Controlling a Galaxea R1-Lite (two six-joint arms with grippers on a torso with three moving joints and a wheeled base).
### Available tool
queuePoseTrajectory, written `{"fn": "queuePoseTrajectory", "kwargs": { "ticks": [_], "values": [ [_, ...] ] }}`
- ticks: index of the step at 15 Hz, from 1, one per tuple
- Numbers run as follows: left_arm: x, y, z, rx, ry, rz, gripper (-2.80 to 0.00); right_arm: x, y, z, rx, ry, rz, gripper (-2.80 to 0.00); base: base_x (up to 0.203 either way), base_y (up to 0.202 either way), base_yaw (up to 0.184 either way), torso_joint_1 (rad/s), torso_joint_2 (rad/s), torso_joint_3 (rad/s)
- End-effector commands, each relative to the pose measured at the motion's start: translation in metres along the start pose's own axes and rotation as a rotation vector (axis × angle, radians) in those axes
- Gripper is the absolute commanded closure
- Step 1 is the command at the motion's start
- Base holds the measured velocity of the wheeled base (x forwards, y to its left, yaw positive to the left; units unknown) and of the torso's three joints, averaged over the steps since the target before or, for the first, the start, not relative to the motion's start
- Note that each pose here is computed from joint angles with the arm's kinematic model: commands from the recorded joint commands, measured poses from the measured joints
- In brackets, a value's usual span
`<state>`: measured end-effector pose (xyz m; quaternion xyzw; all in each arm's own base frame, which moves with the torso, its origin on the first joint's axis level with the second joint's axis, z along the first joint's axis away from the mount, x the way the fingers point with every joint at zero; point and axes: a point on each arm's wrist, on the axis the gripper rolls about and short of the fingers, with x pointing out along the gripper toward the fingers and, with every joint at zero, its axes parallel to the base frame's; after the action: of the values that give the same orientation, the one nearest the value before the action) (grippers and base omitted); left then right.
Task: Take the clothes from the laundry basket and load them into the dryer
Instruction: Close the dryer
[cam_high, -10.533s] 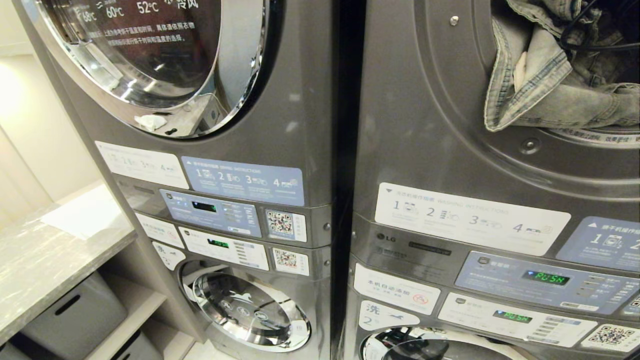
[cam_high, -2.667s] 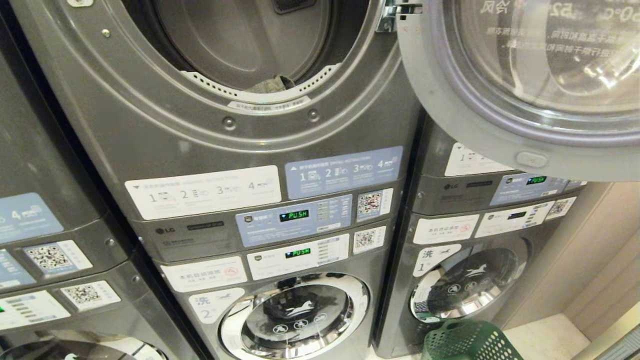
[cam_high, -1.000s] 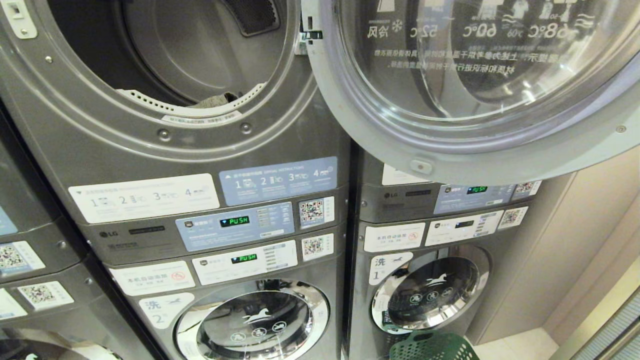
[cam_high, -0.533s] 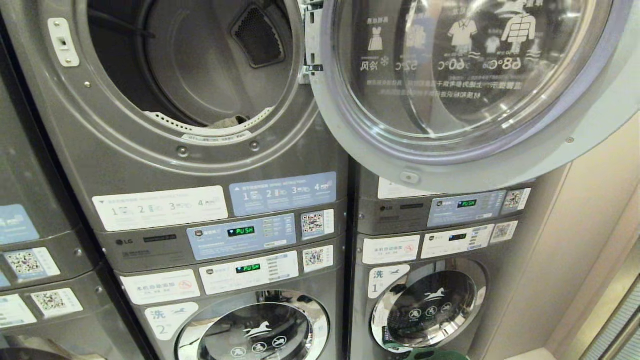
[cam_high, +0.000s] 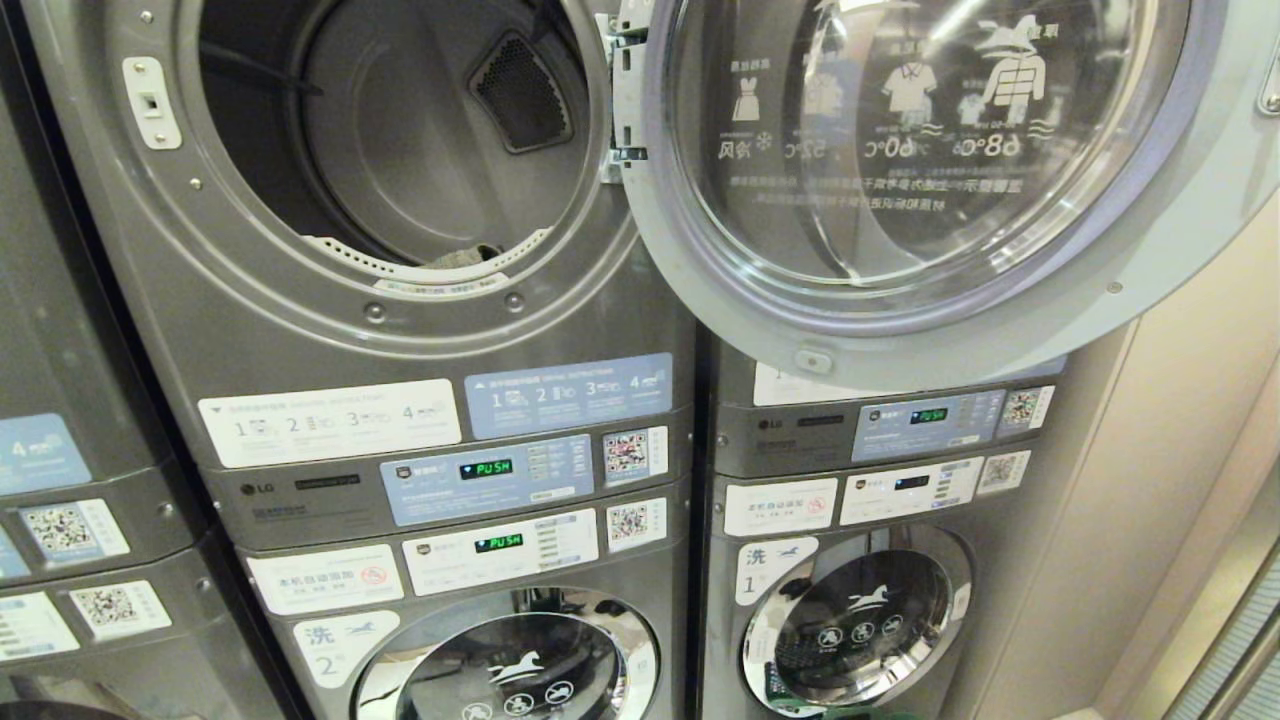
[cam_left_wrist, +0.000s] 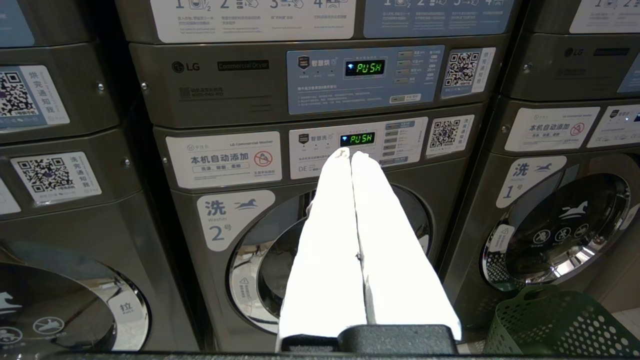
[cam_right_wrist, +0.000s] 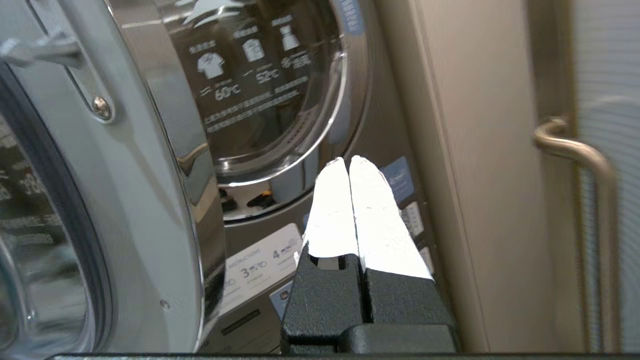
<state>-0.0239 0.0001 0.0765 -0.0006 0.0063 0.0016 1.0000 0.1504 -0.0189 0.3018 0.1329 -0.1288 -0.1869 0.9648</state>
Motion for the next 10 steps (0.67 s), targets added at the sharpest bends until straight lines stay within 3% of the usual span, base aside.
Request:
{"fn": "queuePoseTrajectory", "kwargs": {
  "ticks": [1,4,7,10],
  "values": [
    [0.0,0.0,0.0,0.0,0.0,0.0,0.0,0.03,0.006,-0.018,-0.012,0.048,0.016,0.0,0.0,0.0,0.0,0.0,0.0,0.0],
    [0.0,0.0,0.0,0.0,0.0,0.001,0.0,0.048,0.013,-0.021,-0.004,0.046,0.066,0.0,0.0,0.0,0.0,0.0,0.0,0.0],
    [0.0,0.0,0.0,0.001,0.001,0.0,0.0,0.048,0.016,-0.023,0.008,0.078,0.169,0.0,0.0,0.0,0.0,0.0,0.0,0.0],
    [0.0,0.0,0.0,0.003,0.003,0.0,0.0,0.046,0.015,-0.026,0.018,0.099,0.207,0.0,0.0,0.0,0.0,0.0,0.0,0.0]
  ]
}}
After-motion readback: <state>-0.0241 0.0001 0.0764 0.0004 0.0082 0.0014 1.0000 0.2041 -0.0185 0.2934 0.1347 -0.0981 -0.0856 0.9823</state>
